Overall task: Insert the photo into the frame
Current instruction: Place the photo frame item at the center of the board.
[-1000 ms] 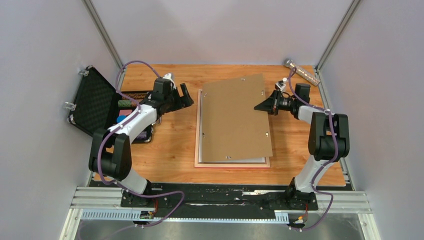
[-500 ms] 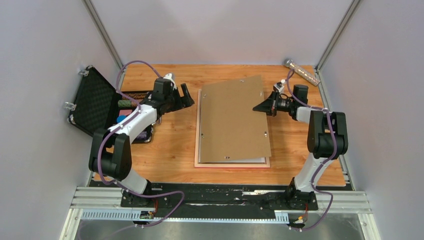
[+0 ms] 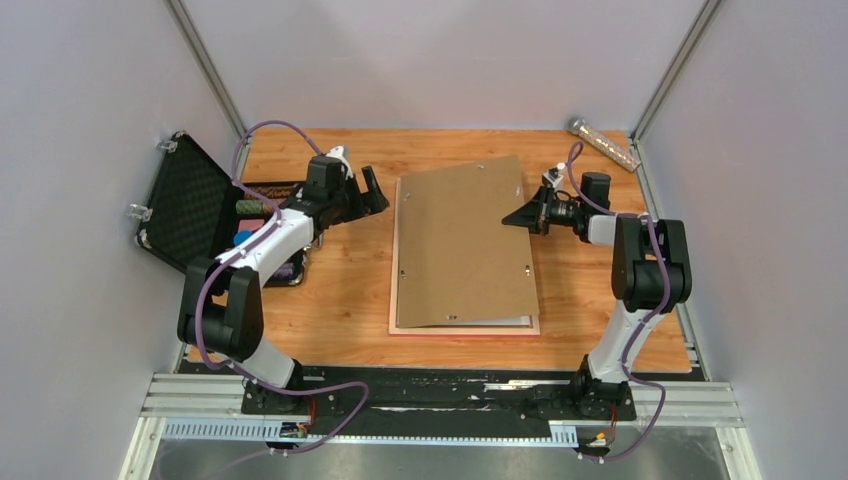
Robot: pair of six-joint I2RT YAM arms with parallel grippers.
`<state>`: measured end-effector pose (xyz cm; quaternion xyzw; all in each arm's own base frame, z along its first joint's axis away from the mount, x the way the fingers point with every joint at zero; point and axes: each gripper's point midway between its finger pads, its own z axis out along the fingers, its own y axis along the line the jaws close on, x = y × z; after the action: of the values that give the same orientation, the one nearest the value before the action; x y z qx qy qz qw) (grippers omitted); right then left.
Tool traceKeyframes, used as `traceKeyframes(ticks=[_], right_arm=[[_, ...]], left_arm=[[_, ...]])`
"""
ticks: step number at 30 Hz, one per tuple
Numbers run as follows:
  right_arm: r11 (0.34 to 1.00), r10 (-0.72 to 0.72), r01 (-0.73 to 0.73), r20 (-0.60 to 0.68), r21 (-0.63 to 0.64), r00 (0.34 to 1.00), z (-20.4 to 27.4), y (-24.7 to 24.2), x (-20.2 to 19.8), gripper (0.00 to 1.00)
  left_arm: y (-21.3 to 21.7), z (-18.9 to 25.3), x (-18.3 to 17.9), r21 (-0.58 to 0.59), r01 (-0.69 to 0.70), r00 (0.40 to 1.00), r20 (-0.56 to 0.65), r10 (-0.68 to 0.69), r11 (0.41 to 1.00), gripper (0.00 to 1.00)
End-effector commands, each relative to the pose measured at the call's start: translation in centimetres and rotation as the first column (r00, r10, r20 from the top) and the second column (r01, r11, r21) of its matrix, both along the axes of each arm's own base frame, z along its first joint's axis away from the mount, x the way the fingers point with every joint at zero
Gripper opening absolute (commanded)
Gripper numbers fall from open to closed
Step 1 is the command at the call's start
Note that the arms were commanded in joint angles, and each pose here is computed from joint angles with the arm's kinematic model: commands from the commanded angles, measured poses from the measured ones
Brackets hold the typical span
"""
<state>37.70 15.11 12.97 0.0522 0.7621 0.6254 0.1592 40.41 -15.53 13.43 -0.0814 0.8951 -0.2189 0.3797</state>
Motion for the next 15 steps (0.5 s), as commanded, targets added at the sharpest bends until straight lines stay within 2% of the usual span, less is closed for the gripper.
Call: traceKeyframes(ticks=[1,15], right_arm=[[0.999,0.040,-0.041,0.033,0.029,0.999,1.11,0.45,-0.37,0.00],[0.999,0.035,-0.036,0.017,0.031,0.999,0.64,0.51,-0.36,0.00]], left_arm=[[-0.01,1.86,1.19,-0.021,-0.007,0.998,0.067,0.008,1.000,1.00],[-0.17,1.68,1.05,-0.033,0.000,0.998,0.066,0.003,0.999,1.00]])
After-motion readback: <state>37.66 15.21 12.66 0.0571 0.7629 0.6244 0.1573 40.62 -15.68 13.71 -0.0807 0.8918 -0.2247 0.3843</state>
